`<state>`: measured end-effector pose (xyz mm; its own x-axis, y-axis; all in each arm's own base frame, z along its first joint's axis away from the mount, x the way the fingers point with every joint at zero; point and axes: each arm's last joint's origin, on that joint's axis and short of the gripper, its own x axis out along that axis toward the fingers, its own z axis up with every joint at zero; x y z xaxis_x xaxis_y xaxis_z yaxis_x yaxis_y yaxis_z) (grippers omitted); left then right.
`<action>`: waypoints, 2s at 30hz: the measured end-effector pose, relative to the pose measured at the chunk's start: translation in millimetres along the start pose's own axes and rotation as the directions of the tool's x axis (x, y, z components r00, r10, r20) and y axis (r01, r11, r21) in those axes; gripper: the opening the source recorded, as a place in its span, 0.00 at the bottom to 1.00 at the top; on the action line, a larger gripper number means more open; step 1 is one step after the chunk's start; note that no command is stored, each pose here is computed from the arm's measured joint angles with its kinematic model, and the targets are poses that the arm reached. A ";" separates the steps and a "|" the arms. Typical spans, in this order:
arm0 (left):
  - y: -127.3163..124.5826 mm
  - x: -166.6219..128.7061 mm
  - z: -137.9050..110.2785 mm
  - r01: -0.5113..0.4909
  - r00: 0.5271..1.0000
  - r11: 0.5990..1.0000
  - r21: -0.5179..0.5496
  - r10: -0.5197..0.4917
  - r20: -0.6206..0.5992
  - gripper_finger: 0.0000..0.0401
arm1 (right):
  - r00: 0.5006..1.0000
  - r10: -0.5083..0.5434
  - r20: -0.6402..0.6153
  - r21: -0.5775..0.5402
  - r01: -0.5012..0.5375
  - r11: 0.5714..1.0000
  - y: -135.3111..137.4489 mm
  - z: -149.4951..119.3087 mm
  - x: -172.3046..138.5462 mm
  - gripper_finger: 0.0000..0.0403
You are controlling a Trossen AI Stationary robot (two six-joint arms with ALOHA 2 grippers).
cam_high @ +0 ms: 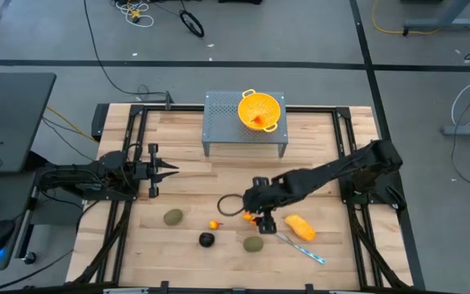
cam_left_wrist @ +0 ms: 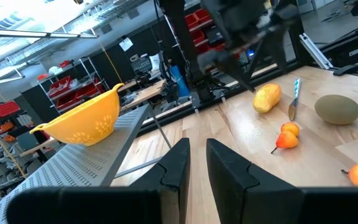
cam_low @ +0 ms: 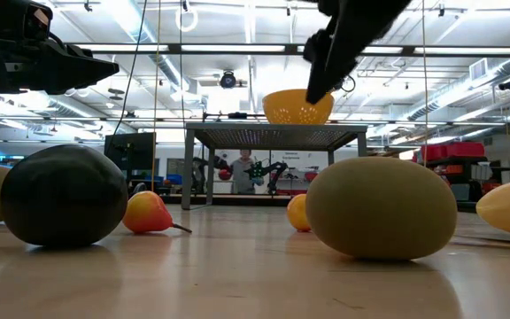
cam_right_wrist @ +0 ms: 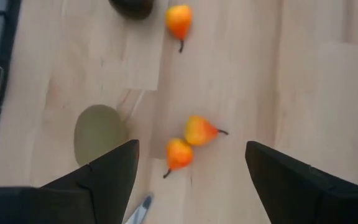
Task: Pick & Place Fruit
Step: Put the peach into the yellow strainer bowl on the shelf
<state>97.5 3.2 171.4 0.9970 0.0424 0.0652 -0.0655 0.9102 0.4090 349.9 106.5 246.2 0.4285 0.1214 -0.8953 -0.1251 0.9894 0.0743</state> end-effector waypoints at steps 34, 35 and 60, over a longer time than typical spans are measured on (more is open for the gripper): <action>0.0 0.0 0.1 0.000 1.000 1.000 0.000 0.000 0.000 0.16 | 0.985 -0.103 -0.138 0.031 0.108 0.994 14.3 -35.7 87.3 0.74; 0.0 0.0 -0.1 0.000 1.000 1.000 0.000 0.000 -0.001 0.16 | 0.986 -0.101 -0.129 0.032 0.106 0.994 14.4 -35.2 87.8 0.74; 0.0 0.0 0.0 0.000 1.000 1.000 0.000 0.000 0.000 0.16 | 0.994 -0.087 -0.068 0.023 0.089 0.996 11.8 -47.9 102.4 0.74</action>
<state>97.5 3.2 171.4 0.9970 0.0427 0.0650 -0.0657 0.9102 0.4090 349.4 126.8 134.4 0.3760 0.0291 -0.9262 -0.0661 0.9978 0.0046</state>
